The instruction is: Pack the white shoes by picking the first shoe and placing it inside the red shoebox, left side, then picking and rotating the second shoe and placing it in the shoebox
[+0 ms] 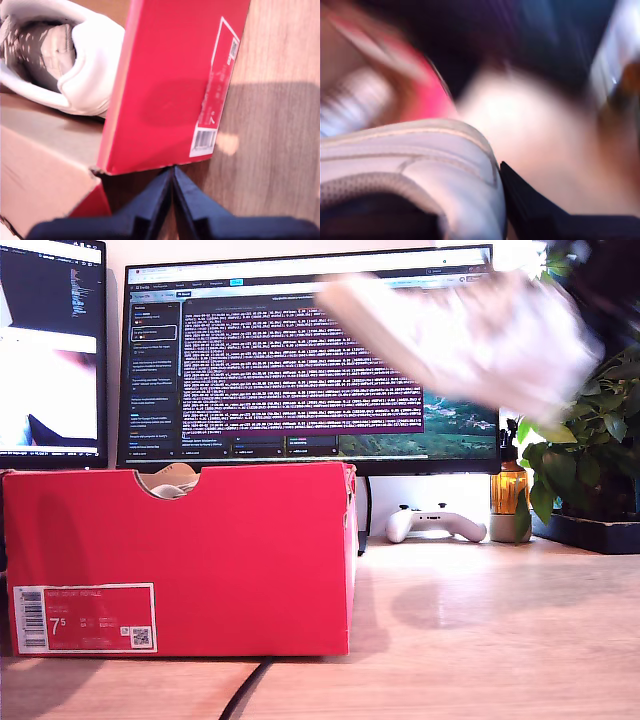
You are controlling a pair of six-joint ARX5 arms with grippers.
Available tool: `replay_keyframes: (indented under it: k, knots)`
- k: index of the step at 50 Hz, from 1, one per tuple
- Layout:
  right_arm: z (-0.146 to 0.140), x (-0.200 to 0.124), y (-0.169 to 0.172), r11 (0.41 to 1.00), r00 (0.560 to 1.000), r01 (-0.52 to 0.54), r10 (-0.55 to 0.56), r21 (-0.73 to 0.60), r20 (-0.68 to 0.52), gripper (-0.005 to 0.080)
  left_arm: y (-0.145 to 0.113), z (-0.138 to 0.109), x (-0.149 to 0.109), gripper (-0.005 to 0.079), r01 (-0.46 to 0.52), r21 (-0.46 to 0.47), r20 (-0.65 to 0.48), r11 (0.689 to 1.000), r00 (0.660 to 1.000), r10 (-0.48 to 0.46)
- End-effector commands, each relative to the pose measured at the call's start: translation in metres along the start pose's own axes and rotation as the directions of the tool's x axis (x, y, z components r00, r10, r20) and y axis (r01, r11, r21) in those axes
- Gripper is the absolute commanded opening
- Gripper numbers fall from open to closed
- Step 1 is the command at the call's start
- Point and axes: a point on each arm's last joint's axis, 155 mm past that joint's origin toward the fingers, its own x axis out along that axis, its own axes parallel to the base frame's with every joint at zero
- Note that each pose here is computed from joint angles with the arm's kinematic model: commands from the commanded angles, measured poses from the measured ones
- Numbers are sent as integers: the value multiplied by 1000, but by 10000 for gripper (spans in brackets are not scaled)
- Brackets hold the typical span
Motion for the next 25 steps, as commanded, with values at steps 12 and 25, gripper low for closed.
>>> replay_keyframes:
  k: [12,25]
  knots:
    - [81,-10,72,923,950,-67,175,-379,260,-13,-3,0,2,-19,10,5,-1,1000,1000,-10]
    - [103,14,96,898,938,-56,198,-436,286,-13,-3,0,2,-19,10,5,-1,1000,1000,-10]
